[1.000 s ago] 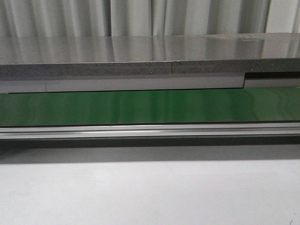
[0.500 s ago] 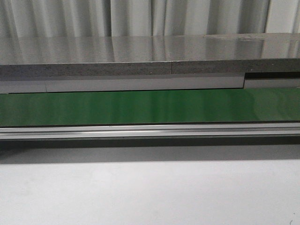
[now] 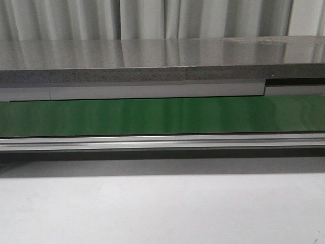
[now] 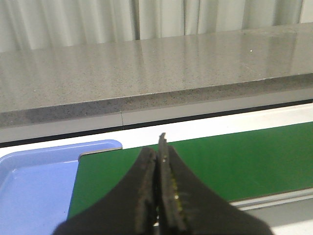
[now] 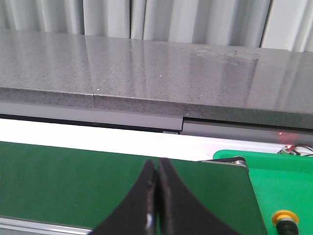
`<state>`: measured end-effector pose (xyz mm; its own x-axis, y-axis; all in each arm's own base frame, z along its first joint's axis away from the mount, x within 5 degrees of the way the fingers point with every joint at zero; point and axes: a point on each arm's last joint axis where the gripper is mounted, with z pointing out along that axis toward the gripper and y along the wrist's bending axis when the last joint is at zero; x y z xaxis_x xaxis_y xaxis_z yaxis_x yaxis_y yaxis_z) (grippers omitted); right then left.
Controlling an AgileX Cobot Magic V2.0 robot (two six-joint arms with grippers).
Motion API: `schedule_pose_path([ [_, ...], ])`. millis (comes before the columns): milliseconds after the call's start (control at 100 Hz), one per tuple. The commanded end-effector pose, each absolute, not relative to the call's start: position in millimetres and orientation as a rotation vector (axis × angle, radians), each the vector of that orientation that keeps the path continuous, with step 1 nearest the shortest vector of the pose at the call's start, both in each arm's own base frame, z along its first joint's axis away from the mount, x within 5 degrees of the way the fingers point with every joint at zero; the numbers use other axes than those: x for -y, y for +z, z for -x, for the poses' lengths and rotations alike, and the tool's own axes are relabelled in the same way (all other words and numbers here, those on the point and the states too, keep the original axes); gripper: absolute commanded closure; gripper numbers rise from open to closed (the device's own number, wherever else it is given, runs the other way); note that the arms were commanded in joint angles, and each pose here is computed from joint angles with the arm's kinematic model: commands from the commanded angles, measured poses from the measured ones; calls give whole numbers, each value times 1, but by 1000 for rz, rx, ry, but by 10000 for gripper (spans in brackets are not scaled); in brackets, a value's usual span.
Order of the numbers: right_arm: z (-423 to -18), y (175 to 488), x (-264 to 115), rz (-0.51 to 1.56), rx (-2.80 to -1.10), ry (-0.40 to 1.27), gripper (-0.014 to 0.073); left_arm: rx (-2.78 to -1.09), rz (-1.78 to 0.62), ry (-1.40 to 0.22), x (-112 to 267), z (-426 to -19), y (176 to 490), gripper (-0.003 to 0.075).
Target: Move button from left to right
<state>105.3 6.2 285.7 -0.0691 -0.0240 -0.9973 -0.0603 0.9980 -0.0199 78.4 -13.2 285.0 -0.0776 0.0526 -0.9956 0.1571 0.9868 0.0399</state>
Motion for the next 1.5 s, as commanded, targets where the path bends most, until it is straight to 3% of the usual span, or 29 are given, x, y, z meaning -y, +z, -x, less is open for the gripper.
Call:
schedule_pose_path([
  [0,-105,301,-5,52,-1543,21,663,-1564,-129,-83,11,-78,300,739],
  [780,-98,300,-5,76,-1517,0,663,-1564,-129,-83,11,-78,300,739],
  [1270,-62,223,-4,16,-1485,75,663,-1564,-129,-83,11,-78,300,739],
  [1490,-54,213,-3,16,-1450,76,663,-1564,-129,-83,11,-78,300,739],
])
